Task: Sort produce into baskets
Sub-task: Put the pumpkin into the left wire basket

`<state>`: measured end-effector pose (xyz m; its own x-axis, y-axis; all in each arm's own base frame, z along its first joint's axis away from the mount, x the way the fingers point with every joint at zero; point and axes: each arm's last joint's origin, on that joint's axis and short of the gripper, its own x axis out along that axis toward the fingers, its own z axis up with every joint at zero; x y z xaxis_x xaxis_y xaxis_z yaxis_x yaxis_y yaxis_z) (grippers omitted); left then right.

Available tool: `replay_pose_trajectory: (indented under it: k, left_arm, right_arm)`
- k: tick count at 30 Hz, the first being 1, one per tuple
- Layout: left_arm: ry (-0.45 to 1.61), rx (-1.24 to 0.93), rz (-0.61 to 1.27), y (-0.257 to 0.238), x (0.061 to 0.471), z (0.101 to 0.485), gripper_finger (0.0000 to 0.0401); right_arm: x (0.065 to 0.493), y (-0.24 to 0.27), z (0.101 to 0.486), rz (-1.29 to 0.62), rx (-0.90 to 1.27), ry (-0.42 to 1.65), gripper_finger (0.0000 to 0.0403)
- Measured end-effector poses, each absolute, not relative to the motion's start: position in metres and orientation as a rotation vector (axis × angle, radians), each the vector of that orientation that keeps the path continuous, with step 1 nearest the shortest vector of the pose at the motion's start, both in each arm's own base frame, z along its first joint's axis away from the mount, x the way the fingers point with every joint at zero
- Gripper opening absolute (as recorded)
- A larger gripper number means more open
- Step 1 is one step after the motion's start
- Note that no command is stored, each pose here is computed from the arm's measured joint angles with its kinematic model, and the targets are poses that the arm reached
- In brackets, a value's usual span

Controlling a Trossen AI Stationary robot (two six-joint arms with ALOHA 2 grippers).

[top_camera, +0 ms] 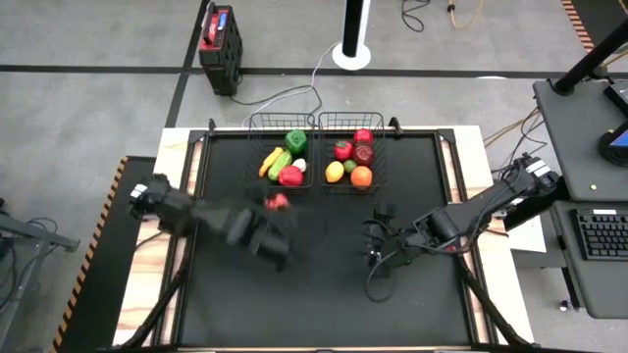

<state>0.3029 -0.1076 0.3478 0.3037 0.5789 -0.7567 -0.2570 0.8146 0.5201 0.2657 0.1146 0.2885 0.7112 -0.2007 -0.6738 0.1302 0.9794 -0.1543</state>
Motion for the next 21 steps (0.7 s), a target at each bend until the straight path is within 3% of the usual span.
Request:
replay_pose_trajectory:
  k: [8, 15, 21]
  left_arm:
    - [1.239, 0.410, 0.612, -0.001, 0.318, 0.336, 0.0318]
    - [1.239, 0.102, 0.450, 0.108, 0.309, 0.310, 0.0318]
    - [1.243, -0.173, 0.563, 0.190, 0.281, 0.290, 0.0318]
  right_arm:
    - [0.249, 0.115, 0.300, -0.157, -0.121, 0.750, 0.0364]
    - [0.247, 0.114, 0.302, -0.147, -0.137, 0.743, 0.0364]
    - [0.247, 0.114, 0.301, -0.147, -0.141, 0.745, 0.0364]
